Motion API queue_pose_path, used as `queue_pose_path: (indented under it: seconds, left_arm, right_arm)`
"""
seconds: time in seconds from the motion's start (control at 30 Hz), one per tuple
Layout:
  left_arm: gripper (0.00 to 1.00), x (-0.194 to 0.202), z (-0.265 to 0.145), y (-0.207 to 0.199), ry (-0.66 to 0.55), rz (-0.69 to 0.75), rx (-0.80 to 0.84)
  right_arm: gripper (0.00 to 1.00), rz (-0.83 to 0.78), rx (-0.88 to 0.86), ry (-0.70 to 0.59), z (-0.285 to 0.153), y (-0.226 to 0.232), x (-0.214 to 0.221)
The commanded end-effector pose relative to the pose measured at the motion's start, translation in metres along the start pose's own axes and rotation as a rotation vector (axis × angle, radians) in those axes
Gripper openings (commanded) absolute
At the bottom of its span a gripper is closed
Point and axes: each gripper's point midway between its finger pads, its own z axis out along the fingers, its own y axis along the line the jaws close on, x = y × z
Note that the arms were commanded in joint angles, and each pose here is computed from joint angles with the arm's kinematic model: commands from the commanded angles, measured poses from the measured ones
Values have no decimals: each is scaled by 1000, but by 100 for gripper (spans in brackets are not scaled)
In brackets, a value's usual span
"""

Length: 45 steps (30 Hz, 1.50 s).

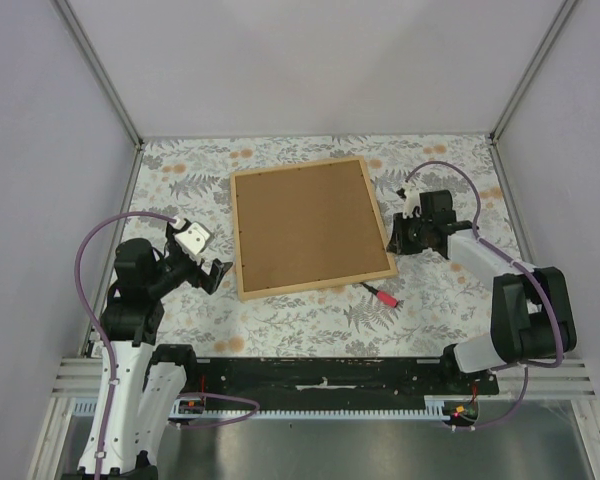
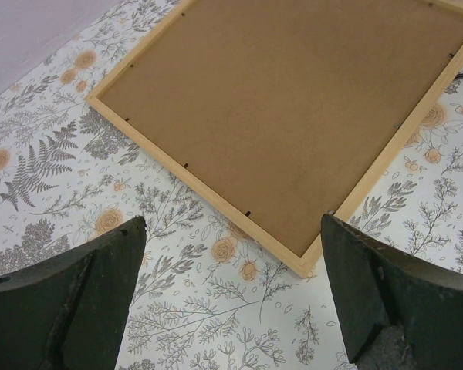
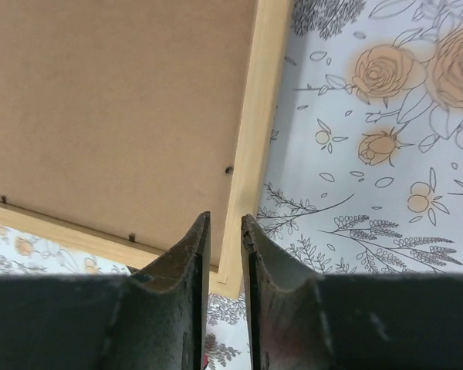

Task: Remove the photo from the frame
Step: Turn over the photo frame at the center of the board.

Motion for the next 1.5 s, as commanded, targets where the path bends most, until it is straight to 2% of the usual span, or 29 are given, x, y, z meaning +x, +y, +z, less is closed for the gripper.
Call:
queue_pose_path:
  seconds: [0.0, 0.13, 0.27, 0.33, 0.57, 0.7, 0.97, 1.3, 1.4, 1.47]
  left_arm:
    - [100, -5, 0, -1, -19, 3, 13]
    - [100, -4, 0, -1, -18, 2, 14]
    - [100, -4, 0, -2, -21, 6, 12]
    - [100, -5, -1, -2, -23, 6, 13]
    - [100, -5, 0, -4, -26, 9, 23]
    - [100, -7, -1, -3, -31, 12, 19]
    - [100, -12, -6, -4, -47, 20, 10]
    - [100, -10, -9, 1, -46, 14, -14]
    - [100, -10, -9, 1, -46, 15, -15]
    - [100, -10, -9, 1, -48, 15, -16]
  right_arm:
    - [3, -120, 49, 5, 9, -10, 2]
    - [11, -138, 17, 25, 14, -3, 8]
    - [34, -177, 8, 43, 10, -1, 6]
    - [42, -236, 7, 27, -2, 1, 1]
    - [55, -512, -7, -14, -42, 19, 18]
    - [61, -619, -106, 48, -42, 39, 51]
    - [65, -700, -176, 284, -21, 36, 102]
    - [62, -750, -161, 420, -7, 29, 130]
    - [55, -768, -155, 458, -4, 29, 137]
    - [44, -779, -155, 483, -4, 30, 140]
